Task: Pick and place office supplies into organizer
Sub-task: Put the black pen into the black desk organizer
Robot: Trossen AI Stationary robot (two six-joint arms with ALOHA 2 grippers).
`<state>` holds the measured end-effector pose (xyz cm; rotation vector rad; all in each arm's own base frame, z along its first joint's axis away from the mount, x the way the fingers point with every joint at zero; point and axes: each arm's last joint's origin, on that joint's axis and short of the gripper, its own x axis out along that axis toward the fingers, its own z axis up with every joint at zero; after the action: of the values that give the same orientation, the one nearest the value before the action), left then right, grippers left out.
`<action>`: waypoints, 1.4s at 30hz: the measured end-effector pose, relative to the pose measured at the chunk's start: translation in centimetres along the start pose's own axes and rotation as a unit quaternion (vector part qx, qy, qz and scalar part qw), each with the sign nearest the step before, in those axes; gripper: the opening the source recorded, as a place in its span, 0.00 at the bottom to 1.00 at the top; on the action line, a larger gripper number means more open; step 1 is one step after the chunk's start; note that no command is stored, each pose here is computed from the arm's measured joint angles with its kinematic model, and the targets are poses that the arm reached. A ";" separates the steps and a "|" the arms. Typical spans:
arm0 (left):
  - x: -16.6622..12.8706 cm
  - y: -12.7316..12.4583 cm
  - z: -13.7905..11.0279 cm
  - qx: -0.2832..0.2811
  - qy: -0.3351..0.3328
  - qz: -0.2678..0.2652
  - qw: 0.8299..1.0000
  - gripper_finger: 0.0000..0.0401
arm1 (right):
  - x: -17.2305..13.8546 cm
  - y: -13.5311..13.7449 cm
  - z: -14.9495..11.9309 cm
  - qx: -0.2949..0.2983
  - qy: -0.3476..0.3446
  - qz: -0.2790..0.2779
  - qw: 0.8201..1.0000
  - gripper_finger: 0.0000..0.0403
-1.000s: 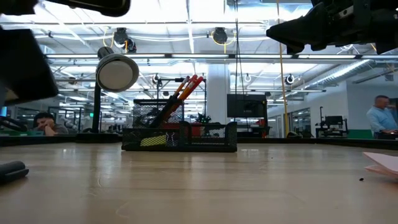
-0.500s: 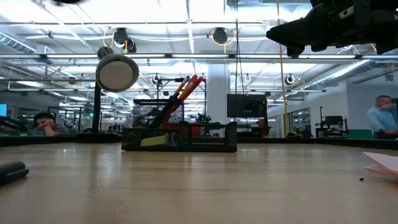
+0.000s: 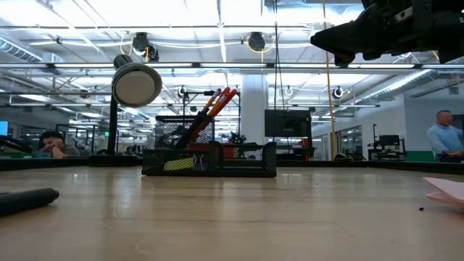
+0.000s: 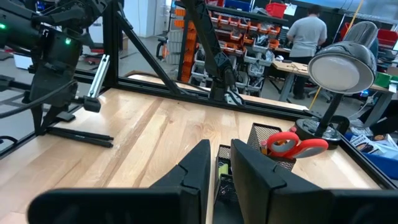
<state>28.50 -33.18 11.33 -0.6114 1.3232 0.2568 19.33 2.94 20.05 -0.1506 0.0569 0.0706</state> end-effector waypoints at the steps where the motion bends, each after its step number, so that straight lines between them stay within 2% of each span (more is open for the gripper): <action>1: 0.0 0.0 0.0 0.000 0.000 0.002 1.000 0.02 | 0.0 0.0 0.0 0.000 0.000 0.000 1.000 0.15; 15: -0.3 0.8 0.2 -0.009 -0.015 0.049 0.999 0.02 | 0.0 0.0 0.0 0.006 0.000 0.000 1.000 0.15; 21: -0.6 2.1 0.3 -0.042 -0.057 0.114 0.991 0.02 | 0.0 0.0 0.0 0.005 -0.001 0.000 1.000 0.15; 33: -1.0 3.0 0.1 -0.068 -0.069 0.161 0.982 0.02 | 0.0 0.0 0.0 0.005 -0.002 0.000 1.000 0.15; 42: -1.5 4.2 -0.2 -0.083 -0.072 0.227 0.968 0.02 | 0.0 0.0 0.0 0.004 -0.002 0.000 1.000 0.15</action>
<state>25.86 -29.61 11.59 -0.4114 1.2966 0.7792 19.33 2.94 20.08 -0.1422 0.0542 0.0702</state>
